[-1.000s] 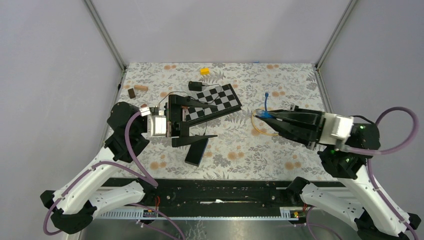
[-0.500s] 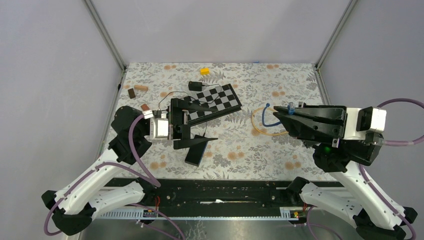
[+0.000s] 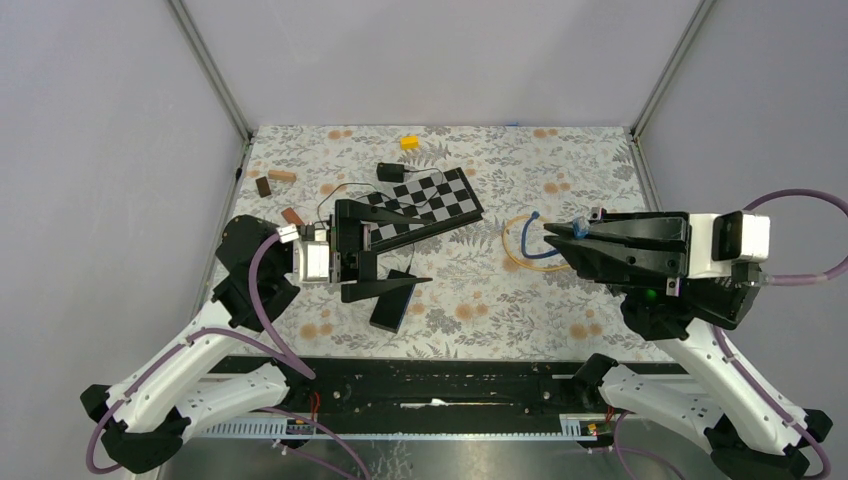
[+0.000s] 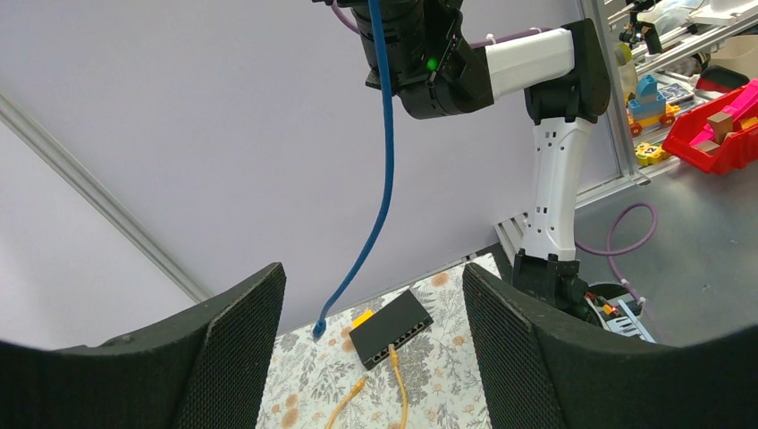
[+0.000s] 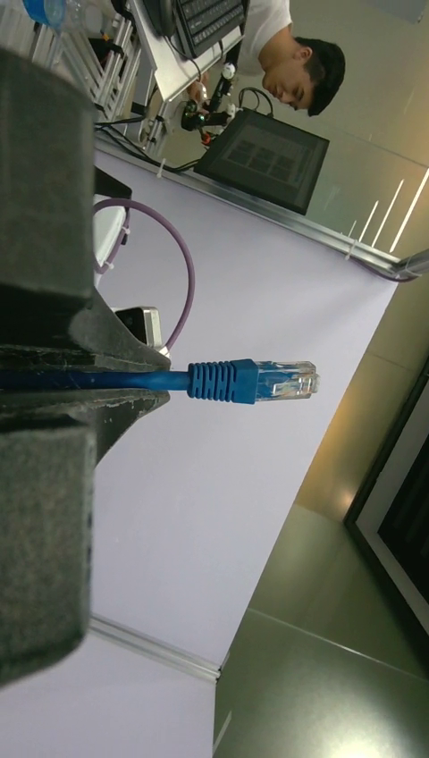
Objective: Insert the plug into the switch port
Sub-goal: Adjust the connector.
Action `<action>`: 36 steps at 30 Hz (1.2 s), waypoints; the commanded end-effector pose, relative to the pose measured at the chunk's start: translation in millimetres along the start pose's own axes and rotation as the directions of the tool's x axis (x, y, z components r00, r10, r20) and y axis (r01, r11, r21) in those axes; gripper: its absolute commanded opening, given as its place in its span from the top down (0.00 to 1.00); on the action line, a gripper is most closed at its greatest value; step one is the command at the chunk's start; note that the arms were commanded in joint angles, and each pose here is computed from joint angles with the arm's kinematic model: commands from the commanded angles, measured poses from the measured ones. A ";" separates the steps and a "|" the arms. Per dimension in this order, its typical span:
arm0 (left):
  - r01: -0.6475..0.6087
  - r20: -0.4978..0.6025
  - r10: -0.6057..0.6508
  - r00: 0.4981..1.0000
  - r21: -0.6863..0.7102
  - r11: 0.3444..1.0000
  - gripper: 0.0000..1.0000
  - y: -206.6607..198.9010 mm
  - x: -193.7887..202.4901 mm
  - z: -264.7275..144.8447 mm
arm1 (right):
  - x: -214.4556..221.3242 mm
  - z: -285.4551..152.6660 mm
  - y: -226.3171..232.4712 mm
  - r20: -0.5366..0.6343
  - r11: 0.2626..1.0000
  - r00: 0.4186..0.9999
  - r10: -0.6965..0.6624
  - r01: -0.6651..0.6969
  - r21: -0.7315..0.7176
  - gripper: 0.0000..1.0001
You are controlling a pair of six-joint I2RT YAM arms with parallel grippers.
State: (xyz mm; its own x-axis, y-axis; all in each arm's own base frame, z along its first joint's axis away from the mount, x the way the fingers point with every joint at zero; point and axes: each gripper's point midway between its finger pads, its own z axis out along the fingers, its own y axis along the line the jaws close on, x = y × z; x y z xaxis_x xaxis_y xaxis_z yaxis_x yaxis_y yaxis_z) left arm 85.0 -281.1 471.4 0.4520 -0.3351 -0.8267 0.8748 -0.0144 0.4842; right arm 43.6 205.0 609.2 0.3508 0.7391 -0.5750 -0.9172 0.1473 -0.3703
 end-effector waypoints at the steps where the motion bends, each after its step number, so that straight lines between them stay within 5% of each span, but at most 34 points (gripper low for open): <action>1: -0.061 0.049 0.061 0.997 0.013 0.998 0.26 -2.6 -18.9 -1.2 | -4.9 3.9 8.4 -0.028 0.996 0.998 -0.060 0.058 -0.069 1.00; 19: -0.048 0.062 0.048 0.997 0.008 0.999 0.26 3.3 -23.6 3.4 | 37.2 -10.8 -10.1 -0.249 0.975 0.942 -0.223 0.213 -0.069 1.00; 36: -0.023 0.054 0.024 0.998 -0.019 1.000 0.20 7.3 -19.8 3.4 | 144.6 -56.5 -18.2 -0.545 1.000 0.838 0.026 -0.018 0.019 1.00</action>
State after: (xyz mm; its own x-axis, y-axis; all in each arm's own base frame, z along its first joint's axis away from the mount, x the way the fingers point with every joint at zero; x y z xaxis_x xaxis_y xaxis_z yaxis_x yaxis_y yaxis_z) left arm 84.8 -281.6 477.9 0.4373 -0.3574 -0.8252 0.8817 -0.0105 0.4718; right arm 111.6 261.9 516.2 0.4334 0.3245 -0.8408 -0.9010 0.1761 -0.3964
